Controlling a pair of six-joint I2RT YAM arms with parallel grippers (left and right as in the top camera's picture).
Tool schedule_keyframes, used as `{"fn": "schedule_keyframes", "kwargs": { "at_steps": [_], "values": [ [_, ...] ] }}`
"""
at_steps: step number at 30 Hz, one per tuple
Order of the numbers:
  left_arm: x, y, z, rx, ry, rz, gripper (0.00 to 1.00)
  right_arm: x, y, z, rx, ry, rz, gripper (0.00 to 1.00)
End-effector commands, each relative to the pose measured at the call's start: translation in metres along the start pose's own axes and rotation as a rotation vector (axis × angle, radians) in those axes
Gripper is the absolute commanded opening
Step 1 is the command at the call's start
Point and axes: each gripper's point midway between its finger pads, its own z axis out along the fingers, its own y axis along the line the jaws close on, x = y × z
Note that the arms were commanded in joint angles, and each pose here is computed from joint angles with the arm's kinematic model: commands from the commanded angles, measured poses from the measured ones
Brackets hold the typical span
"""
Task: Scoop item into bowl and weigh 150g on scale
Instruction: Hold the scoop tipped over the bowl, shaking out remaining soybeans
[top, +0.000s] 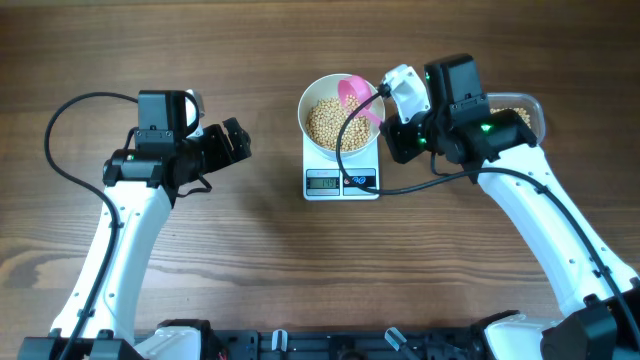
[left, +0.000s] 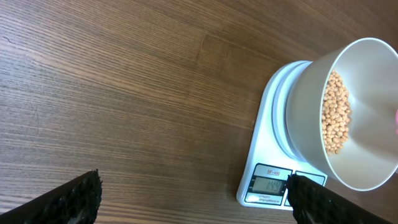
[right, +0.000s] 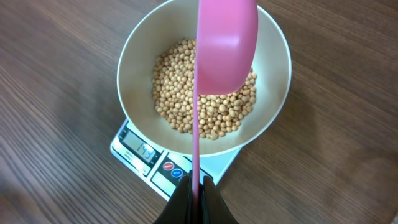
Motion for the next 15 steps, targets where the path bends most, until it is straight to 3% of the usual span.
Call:
{"fn": "schedule_keyframes", "kwargs": {
  "at_steps": [1,15],
  "values": [
    [-0.0063,-0.0036,-0.0018,0.004,-0.014,0.013,1.0,-0.0106,0.0079,-0.0091,-0.026,-0.039,0.012,0.04],
    [-0.0063,-0.0036,-0.0018,0.004,-0.014,0.013,1.0,-0.0118,0.0079,-0.0091,-0.026,-0.044,0.01,0.04]
  ]
}}
